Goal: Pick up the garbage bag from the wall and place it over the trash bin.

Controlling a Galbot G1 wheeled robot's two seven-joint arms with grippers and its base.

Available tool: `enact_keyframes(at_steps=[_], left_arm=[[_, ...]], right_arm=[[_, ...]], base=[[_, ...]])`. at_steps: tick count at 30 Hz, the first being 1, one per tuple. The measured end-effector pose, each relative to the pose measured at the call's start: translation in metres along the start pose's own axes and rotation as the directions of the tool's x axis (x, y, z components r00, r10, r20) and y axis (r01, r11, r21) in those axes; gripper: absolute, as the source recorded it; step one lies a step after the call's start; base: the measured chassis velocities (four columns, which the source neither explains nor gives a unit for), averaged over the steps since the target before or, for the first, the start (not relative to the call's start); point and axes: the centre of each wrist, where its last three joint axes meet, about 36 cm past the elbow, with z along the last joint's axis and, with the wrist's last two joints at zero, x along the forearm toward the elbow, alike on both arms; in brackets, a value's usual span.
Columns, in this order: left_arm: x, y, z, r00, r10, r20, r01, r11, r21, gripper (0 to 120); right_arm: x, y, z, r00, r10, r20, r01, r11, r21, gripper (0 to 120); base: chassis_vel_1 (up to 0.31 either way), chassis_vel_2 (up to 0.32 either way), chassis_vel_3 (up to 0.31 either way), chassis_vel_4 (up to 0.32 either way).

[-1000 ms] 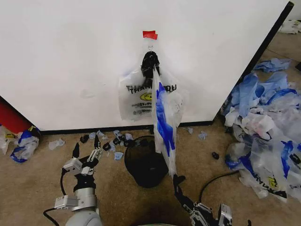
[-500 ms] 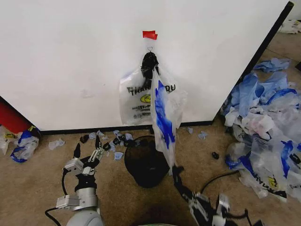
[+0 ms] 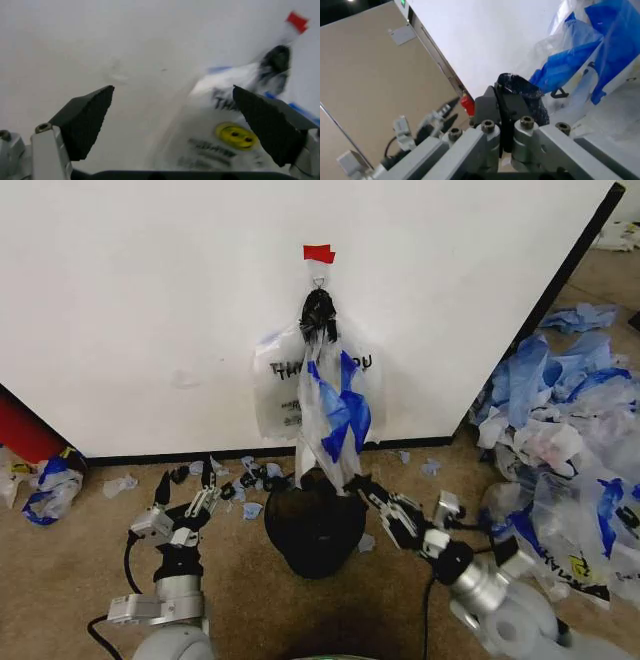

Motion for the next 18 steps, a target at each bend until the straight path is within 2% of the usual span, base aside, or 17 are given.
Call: enact_keyframes(at_steps=[4, 5, 8, 9, 10, 14, 15, 18], left_arm=[[-0.003, -0.005, -0.011, 0.997, 0.07, 0.007, -0.071, 0.997, 0.025, 93], [-0.006, -0.012, -0.024, 0.986, 0.167, 0.008, -0.167, 0.985, 0.046, 93], [-0.012, -0.016, -0.036, 0.956, 0.293, -0.006, -0.292, 0.954, 0.069, 93], [-0.012, -0.016, -0.036, 0.956, 0.293, -0.006, -0.292, 0.954, 0.069, 93], [-0.014, -0.016, -0.038, 0.945, 0.326, -0.012, -0.324, 0.943, 0.078, 92], [-0.025, -0.016, -0.039, 0.884, 0.464, -0.058, -0.455, 0.882, 0.121, 91], [-0.025, -0.016, -0.039, 0.884, 0.464, -0.058, -0.455, 0.882, 0.121, 91], [-0.034, -0.017, -0.033, 0.852, 0.515, -0.088, -0.501, 0.853, 0.144, 91]], right_arm=[[-0.003, -0.005, 0.009, 1.0, -0.012, -0.016, 0.012, 1.0, -0.008, 0], [-0.003, -0.009, 0.02, 0.999, -0.034, -0.036, 0.034, 0.999, -0.01, 0], [-0.003, -0.012, 0.031, 0.996, -0.072, -0.058, 0.071, 0.997, -0.009, 0], [-0.003, -0.012, 0.031, 0.996, -0.072, -0.058, 0.071, 0.997, -0.009, 0], [-0.004, -0.014, 0.033, 0.995, -0.08, -0.063, 0.08, 0.997, -0.007, 0], [-0.014, -0.025, 0.041, 0.989, -0.121, -0.079, 0.124, 0.992, 0.032, 0], [-0.014, -0.025, 0.041, 0.989, -0.121, -0.079, 0.124, 0.992, 0.032, 0], [-0.022, -0.031, 0.044, 0.99, -0.124, -0.065, 0.127, 0.991, 0.046, 0]], base=[[0.0, 0.0, 0.0, 0.0], [0.0, 0.0, 0.0, 0.0], [0.0, 0.0, 0.0, 0.0], [0.0, 0.0, 0.0, 0.0], [0.0, 0.0, 0.0, 0.0], [0.0, 0.0, 0.0, 0.0], [0.0, 0.0, 0.0, 0.0], [0.0, 0.0, 0.0, 0.0]])
